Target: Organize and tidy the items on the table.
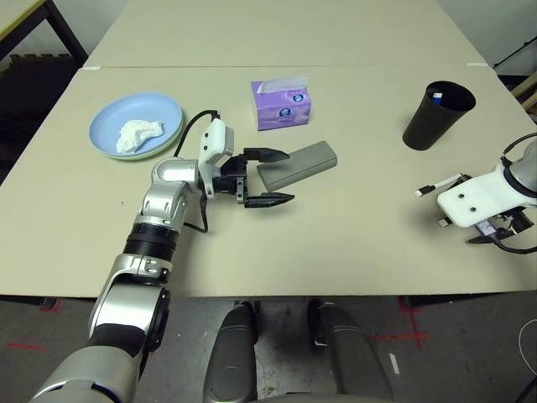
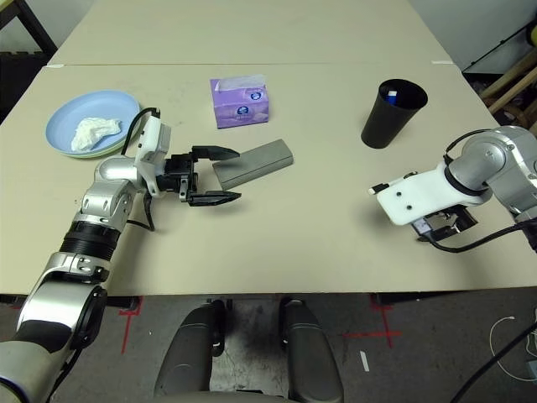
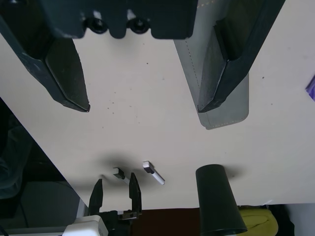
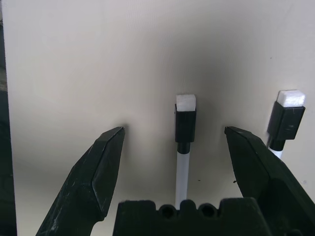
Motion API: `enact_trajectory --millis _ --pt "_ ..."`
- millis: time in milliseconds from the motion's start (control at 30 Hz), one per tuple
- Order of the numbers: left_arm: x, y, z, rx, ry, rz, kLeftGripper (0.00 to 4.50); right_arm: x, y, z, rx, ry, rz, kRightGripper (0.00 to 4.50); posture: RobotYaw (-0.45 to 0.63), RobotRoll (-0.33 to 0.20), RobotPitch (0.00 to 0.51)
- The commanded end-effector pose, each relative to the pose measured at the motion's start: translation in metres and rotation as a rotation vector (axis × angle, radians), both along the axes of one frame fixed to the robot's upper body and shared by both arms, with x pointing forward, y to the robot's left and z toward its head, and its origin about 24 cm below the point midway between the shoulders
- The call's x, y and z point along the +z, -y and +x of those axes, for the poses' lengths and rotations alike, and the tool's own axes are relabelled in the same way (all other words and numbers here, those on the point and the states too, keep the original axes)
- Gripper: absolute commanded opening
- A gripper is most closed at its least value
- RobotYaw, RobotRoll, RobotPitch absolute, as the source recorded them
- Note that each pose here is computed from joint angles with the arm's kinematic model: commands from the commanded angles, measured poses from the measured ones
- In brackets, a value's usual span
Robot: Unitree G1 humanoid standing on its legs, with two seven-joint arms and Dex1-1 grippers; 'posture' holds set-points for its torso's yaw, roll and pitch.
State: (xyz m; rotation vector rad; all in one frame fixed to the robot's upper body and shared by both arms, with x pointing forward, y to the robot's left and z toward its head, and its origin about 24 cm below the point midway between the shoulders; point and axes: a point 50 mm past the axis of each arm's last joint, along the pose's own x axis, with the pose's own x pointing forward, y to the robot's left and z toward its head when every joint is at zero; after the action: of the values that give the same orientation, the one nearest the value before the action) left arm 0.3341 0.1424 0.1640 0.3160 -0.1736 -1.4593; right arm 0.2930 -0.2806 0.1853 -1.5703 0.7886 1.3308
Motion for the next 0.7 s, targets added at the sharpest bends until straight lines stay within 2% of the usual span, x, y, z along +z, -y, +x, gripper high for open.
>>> enact_trajectory --millis 33,567,700 --pt "-0.005 0.001 -0.002 -0.007 -0.008 0.025 4.45 -0.006 0.001 -0.001 0.008 -0.005 -0.003 4.5 0.08 0.0 0.237" --pt "-0.005 0.001 -0.002 -0.006 -0.006 0.032 4.45 -0.009 -0.012 -0.002 0.056 -0.006 0.022 4.5 0.08 0.0 0.232" --pt "-0.004 0.002 -0.001 -0.006 -0.003 0.033 4.5 -0.009 -0.014 -0.004 0.066 -0.018 0.013 3.16 0.08 0.0 0.23"
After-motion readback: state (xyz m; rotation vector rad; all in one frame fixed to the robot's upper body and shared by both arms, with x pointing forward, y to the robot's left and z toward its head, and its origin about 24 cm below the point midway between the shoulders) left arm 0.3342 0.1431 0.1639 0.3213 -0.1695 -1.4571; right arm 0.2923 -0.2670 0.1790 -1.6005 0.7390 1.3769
